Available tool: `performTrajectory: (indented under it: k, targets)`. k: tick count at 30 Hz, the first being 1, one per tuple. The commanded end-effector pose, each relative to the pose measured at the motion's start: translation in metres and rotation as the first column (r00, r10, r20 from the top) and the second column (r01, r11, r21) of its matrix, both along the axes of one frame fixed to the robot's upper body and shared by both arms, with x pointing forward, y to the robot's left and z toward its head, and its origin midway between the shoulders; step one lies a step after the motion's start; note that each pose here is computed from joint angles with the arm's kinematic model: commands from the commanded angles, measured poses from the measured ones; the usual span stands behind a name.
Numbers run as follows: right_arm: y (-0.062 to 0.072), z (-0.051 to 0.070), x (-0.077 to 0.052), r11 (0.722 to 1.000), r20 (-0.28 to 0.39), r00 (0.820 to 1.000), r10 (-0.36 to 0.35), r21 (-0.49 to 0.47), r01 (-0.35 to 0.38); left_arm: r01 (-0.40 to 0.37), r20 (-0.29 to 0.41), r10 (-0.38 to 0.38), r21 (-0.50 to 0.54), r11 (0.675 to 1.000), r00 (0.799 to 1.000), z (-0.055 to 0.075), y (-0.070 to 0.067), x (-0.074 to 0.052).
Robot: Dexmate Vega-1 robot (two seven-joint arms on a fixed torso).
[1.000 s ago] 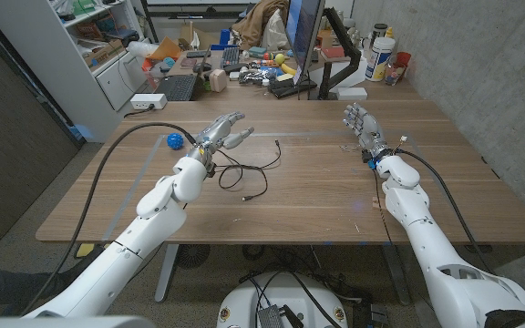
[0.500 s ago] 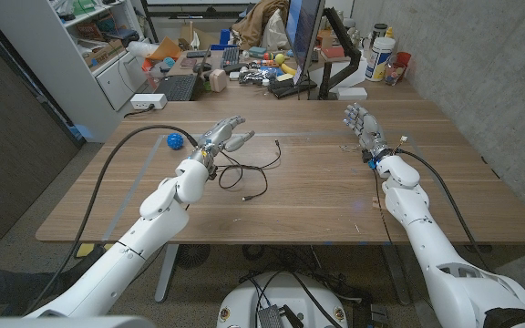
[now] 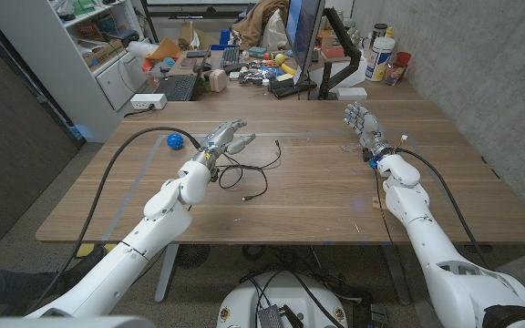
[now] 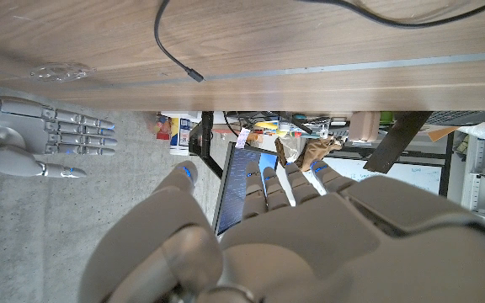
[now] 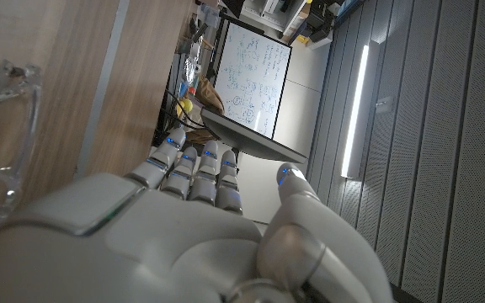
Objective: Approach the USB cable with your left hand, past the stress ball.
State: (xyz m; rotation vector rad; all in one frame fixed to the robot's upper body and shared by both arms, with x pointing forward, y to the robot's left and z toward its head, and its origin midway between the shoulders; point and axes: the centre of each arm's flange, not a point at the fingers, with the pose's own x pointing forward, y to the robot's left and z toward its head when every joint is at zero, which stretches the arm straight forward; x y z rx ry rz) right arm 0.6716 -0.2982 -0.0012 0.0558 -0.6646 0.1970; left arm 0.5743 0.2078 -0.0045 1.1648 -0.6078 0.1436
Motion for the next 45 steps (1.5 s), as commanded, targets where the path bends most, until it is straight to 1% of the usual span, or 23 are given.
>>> performTrajectory:
  k: [1, 14, 38, 45]
  targets:
    - [-0.002, 0.003, 0.0, 1.0, 0.002, 1.0, -0.002, -0.004, 0.002, -0.004, -0.019, 0.004, 0.01, 1.0, 1.0, -0.004, -0.002, 0.006]
    - [-0.001, 0.005, 0.001, 1.0, 0.0, 1.0, -0.003, -0.011, 0.003, -0.008, -0.04, 0.008, 0.021, 1.0, 0.999, -0.01, -0.001, 0.01]
    - [0.002, 0.006, 0.005, 1.0, -0.005, 1.0, -0.003, -0.014, 0.003, -0.008, -0.071, 0.009, 0.019, 1.0, 0.997, -0.019, -0.001, 0.016]
    - [0.001, 0.007, 0.003, 1.0, -0.004, 1.0, -0.007, -0.02, 0.006, -0.01, -0.077, 0.012, 0.021, 1.0, 0.997, -0.023, -0.001, 0.018]
